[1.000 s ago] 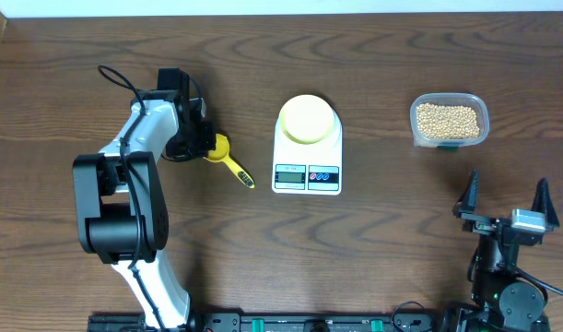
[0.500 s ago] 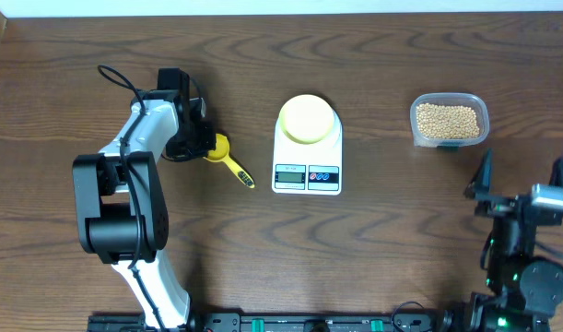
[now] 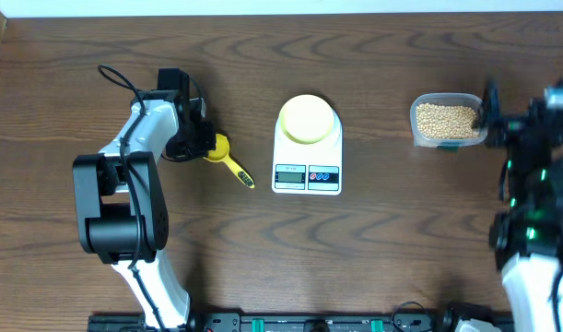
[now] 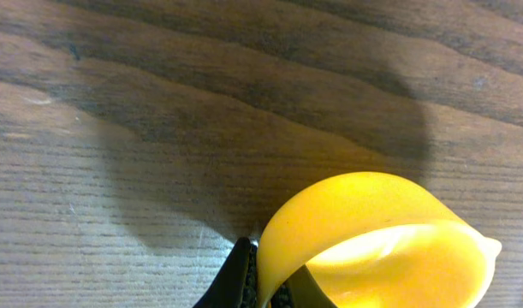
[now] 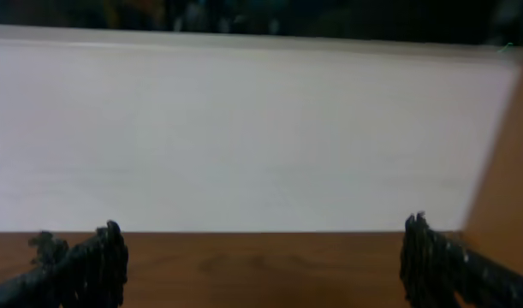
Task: Scoop item into bowl and weigh 50g on scale
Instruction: 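Raise the right arm and move the right gripper toward the back, then carry the yellow scoop with the left gripper toward the right gripper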
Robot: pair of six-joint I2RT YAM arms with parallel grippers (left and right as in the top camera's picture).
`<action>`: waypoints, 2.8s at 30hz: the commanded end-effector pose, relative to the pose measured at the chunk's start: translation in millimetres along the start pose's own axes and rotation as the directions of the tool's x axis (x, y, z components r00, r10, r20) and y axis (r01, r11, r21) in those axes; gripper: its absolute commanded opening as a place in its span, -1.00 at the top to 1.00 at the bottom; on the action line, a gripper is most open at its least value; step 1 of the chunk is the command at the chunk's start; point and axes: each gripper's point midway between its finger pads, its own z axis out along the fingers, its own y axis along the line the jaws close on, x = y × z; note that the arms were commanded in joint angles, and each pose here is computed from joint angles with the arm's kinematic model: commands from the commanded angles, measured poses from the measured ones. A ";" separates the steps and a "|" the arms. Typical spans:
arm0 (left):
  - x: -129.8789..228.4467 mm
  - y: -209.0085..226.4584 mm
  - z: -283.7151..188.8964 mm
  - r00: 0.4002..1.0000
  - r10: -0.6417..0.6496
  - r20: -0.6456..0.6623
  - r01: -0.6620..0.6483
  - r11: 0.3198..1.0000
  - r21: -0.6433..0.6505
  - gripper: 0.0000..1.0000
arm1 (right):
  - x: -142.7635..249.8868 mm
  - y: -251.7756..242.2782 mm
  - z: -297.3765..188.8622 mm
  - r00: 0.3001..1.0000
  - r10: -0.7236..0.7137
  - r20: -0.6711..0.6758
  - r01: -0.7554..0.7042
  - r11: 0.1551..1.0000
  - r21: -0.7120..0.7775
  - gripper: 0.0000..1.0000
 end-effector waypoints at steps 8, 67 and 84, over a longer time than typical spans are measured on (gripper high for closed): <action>-1.7 -1.9 1.8 1.000 -0.002 -0.007 0.002 1.000 0.008 0.85 | -1.6 36.2 85.5 0.935 0.323 -0.149 -0.352 0.898 -0.263 -0.98; -36.3 6.5 -34.3 0.988 -0.036 0.148 0.034 0.999 0.012 0.85 | 42.0 245.1 119.6 0.890 0.229 -0.393 -0.444 0.246 -0.862 -0.98; -91.2 23.6 -146.0 0.838 -0.158 0.522 0.140 0.987 0.075 0.85 | 38.8 254.4 122.6 0.904 0.239 -0.354 -0.412 0.272 -0.870 -0.98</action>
